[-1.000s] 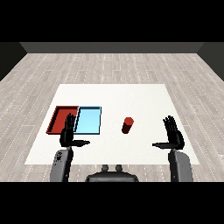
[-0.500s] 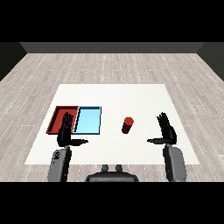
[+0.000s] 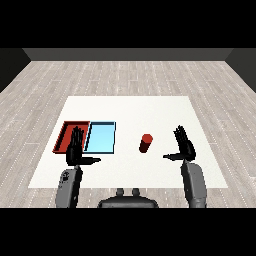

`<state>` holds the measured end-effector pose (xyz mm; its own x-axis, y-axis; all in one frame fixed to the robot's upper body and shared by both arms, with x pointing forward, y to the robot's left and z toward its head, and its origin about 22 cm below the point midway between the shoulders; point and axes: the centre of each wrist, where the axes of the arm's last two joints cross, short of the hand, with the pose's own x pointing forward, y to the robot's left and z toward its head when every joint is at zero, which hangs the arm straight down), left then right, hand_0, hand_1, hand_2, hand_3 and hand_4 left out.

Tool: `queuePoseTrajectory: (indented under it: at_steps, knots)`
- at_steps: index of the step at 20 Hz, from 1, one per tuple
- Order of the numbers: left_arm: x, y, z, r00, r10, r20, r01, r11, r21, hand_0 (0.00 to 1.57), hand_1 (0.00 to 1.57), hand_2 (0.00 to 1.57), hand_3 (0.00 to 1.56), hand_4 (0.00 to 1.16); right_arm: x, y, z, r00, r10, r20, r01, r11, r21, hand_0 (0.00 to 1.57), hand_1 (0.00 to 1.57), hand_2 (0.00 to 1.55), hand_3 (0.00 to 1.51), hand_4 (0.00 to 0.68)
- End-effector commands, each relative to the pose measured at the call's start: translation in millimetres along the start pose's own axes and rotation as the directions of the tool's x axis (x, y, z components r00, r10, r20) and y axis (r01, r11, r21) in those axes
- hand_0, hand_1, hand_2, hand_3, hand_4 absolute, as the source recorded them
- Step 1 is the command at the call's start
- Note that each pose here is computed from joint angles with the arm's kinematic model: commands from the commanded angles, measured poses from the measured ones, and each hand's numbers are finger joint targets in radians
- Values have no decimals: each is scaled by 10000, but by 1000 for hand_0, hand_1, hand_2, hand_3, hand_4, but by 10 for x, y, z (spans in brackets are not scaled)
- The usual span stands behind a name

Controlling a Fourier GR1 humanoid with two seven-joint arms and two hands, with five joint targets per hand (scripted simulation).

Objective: Pick the red can and put it in the red box

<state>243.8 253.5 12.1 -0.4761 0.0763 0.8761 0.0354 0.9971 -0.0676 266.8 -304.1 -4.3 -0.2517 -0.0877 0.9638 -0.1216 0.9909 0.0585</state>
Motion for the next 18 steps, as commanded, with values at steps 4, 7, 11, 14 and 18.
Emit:
queuePoseTrajectory:
  at_steps: [4, 7, 11, 14, 18]
  knots:
    - [157, 110, 22, 9999, -138, -32, 137, 9998, -113, 0, 0, 0, 0, 0, -126, 394, -212, 9955, -830, -451, 836, 9964, 109, 0, 0, 0, 0, 0]
    - [-91, -177, 127, 9997, -193, 141, 193, 9998, 7, 0, 0, 0, 0, 0, -270, 199, -38, 9912, -1195, -576, 1201, 9927, 58, 0, 0, 0, 0, 0]
    - [108, 97, 151, 9998, -97, -171, 99, 9999, 105, 0, 0, 0, 0, 0, -466, 315, -4, 9896, -1246, -717, 1237, 9922, -179, 0, 0, 0, 0, 0]
    - [-23, -74, 82, 9998, -211, 69, 210, 9998, 58, 0, 0, 0, 0, 0, -537, 628, -56, 9855, -1461, -859, 1460, 9893, -69, 0, 0, 0, 0, 0]
    - [159, 64, 118, 9999, -16, -137, 17, 10000, 60, 0, 0, 0, 0, 0, -567, 529, -157, 9808, -1691, -973, 1684, 9856, -148, 0, 0, 0, 0, 0]
